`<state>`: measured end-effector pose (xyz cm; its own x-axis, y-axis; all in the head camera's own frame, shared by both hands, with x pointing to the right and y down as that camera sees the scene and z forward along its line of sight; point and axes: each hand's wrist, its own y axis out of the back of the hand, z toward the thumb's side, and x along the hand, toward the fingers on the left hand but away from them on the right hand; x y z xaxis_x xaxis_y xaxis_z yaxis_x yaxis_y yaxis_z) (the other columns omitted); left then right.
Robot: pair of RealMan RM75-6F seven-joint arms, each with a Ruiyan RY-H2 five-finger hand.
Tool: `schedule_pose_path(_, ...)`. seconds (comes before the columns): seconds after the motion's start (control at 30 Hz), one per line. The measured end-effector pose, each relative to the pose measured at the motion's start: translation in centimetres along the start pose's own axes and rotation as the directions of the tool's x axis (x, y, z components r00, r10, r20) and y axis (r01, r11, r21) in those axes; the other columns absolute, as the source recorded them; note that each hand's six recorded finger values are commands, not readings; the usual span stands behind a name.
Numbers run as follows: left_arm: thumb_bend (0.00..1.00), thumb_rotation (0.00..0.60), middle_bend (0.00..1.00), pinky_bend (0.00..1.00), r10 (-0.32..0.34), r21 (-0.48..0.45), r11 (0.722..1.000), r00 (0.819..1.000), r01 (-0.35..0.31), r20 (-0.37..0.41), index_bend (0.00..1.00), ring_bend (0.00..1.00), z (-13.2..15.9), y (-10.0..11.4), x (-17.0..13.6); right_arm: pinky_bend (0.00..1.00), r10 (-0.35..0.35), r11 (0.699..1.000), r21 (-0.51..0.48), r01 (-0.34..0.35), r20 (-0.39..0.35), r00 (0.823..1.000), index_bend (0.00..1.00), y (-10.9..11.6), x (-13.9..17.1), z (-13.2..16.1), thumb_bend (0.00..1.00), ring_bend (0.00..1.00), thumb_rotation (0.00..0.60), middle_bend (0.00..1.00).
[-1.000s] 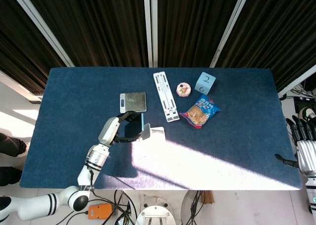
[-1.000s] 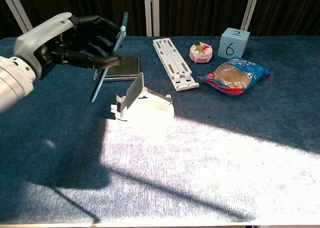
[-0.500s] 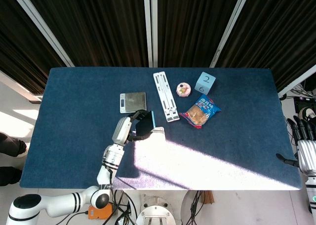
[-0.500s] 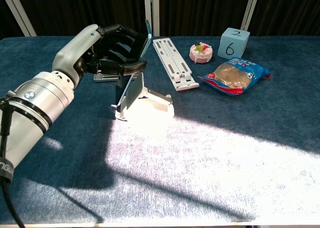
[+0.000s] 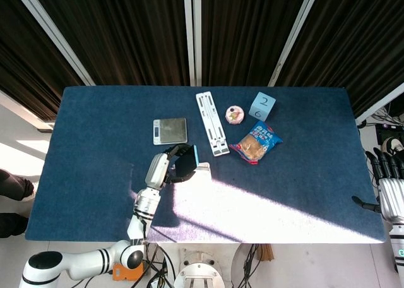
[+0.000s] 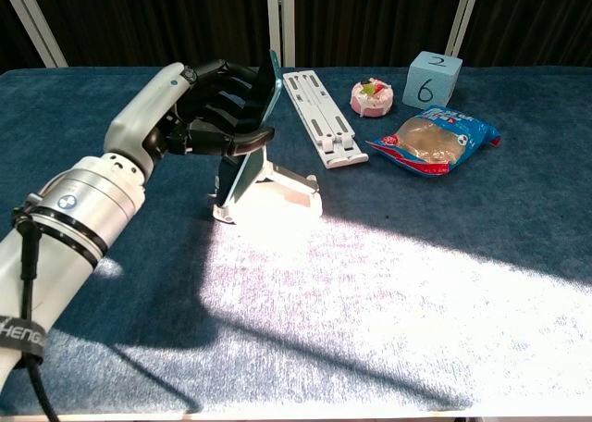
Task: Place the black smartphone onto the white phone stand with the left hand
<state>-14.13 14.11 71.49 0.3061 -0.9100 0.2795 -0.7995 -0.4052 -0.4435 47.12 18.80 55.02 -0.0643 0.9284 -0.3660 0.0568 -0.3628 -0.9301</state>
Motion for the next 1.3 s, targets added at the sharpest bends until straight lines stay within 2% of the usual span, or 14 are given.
schedule_pose_path(0.27,0.25,0.6,0.61,0.49,-0.001,-0.014,1.0,1.0,0.001,0.008,0.52,0.46,-0.6,-0.5,0.0,0.05,0.001,1.0,-0.002,-0.001,0.004,1.0,0.0,0.0,0.0,-0.1,0.16,0.0,0.6,0.05)
schedule_pose_path(0.47,0.16,0.6,0.57,0.45,-0.017,-0.005,1.0,1.0,0.017,0.013,0.47,0.42,-0.9,-0.9,0.0,0.05,0.001,1.0,-0.003,-0.001,0.004,1.0,0.0,0.0,0.0,0.0,0.16,0.0,0.6,0.05)
schedule_pose_path(0.7,0.1,0.6,0.42,0.4,-0.032,0.0,0.999,0.999,0.032,0.021,0.26,0.31,-1.0,-1.2,-0.1,0.05,0.003,1.0,-0.008,-0.003,0.004,1.0,0.0,-0.1,0.0,0.1,0.15,0.0,0.6,0.05)
schedule_pose_path(0.8,0.08,0.6,0.36,0.37,-0.037,0.001,0.999,0.999,0.037,0.018,0.2,0.26,-1.1,-1.2,-0.1,0.05,0.001,1.0,-0.011,-0.001,0.005,1.0,0.0,0.0,0.0,0.0,0.15,0.0,0.6,0.05)
schedule_pose_path(0.9,0.08,0.6,0.29,0.3,-0.043,0.005,0.999,0.999,0.043,0.017,0.13,0.19,-1.2,-1.3,-0.1,0.05,-0.001,1.0,-0.013,0.001,0.005,1.0,0.0,0.0,0.0,0.0,0.16,0.0,0.6,0.05)
schedule_pose_path(1.03,0.07,0.6,0.14,0.18,-0.042,0.004,0.999,0.999,0.042,0.018,0.01,0.05,-1.1,-1.2,-0.1,0.05,-0.001,1.0,-0.016,0.001,0.002,1.0,0.0,0.0,0.0,0.1,0.15,0.0,0.6,0.05)
schedule_pose_path(1.17,0.04,0.6,0.01,0.08,-0.047,0.022,0.999,0.999,0.047,0.02,0.0,0.0,-1.1,-1.2,-0.2,0.05,-0.003,1.0,-0.018,0.003,0.003,1.0,0.0,0.0,0.0,0.0,0.16,0.0,0.6,0.05)
schedule_pose_path(1.3,0.02,0.6,0.0,0.03,-0.073,0.063,0.995,0.997,0.071,0.031,0.0,0.0,-1.0,-1.3,-0.4,0.05,-0.01,1.0,-0.02,0.01,0.006,1.0,0.0,0.1,0.0,-0.2,0.15,0.0,0.6,0.05)
